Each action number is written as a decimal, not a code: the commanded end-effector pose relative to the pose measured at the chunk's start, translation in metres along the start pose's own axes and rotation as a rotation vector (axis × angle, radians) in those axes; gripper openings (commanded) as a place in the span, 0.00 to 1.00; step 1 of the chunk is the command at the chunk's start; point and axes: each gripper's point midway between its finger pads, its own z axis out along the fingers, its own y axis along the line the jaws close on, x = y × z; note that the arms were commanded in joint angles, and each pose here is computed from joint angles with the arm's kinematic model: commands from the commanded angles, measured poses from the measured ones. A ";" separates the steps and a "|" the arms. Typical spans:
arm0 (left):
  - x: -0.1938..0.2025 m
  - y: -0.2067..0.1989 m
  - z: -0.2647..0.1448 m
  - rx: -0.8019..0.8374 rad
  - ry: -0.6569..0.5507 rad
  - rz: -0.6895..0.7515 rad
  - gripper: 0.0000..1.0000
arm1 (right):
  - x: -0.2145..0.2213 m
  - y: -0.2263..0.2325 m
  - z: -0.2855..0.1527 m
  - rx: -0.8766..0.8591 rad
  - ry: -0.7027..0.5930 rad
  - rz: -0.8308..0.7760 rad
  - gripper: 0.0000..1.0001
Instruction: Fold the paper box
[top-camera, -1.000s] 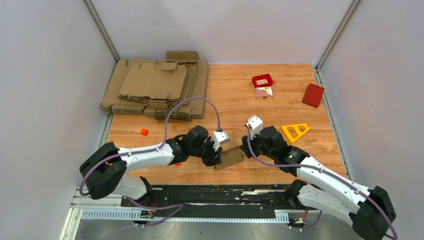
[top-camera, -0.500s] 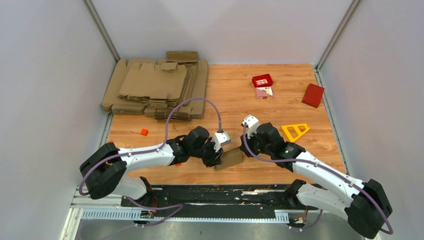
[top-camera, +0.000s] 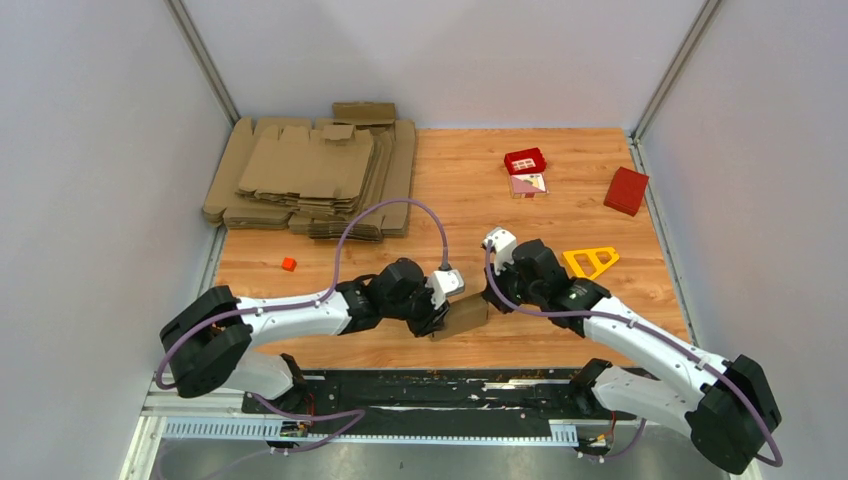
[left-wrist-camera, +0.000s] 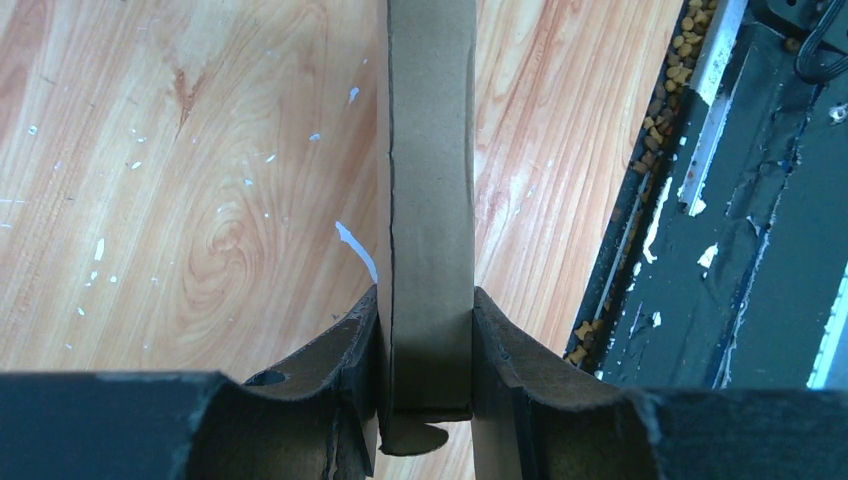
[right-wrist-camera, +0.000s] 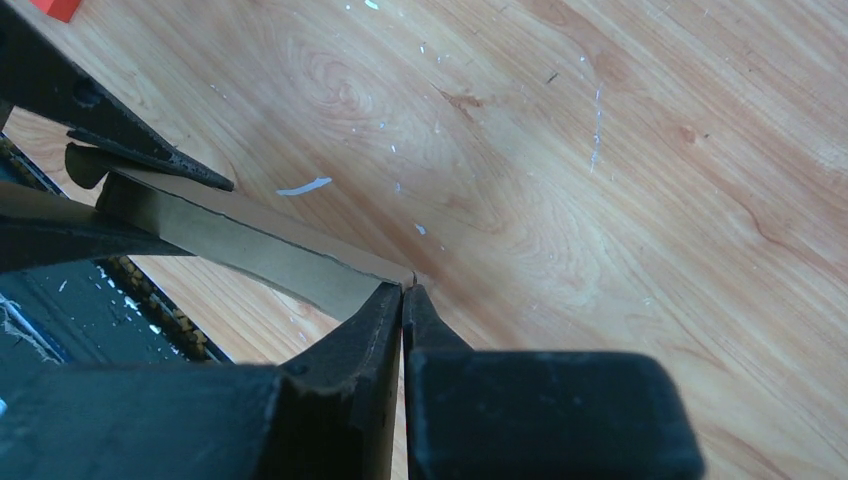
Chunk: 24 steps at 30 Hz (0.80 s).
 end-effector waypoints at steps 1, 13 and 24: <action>-0.015 0.008 -0.003 -0.080 -0.022 0.063 0.20 | -0.017 0.014 -0.008 -0.055 0.018 0.044 0.04; -0.012 0.012 -0.004 -0.131 -0.002 0.061 0.20 | -0.014 0.025 -0.008 -0.089 0.034 0.154 0.11; -0.014 0.009 -0.005 -0.117 -0.012 0.065 0.20 | -0.024 0.012 -0.014 -0.020 -0.029 0.147 0.20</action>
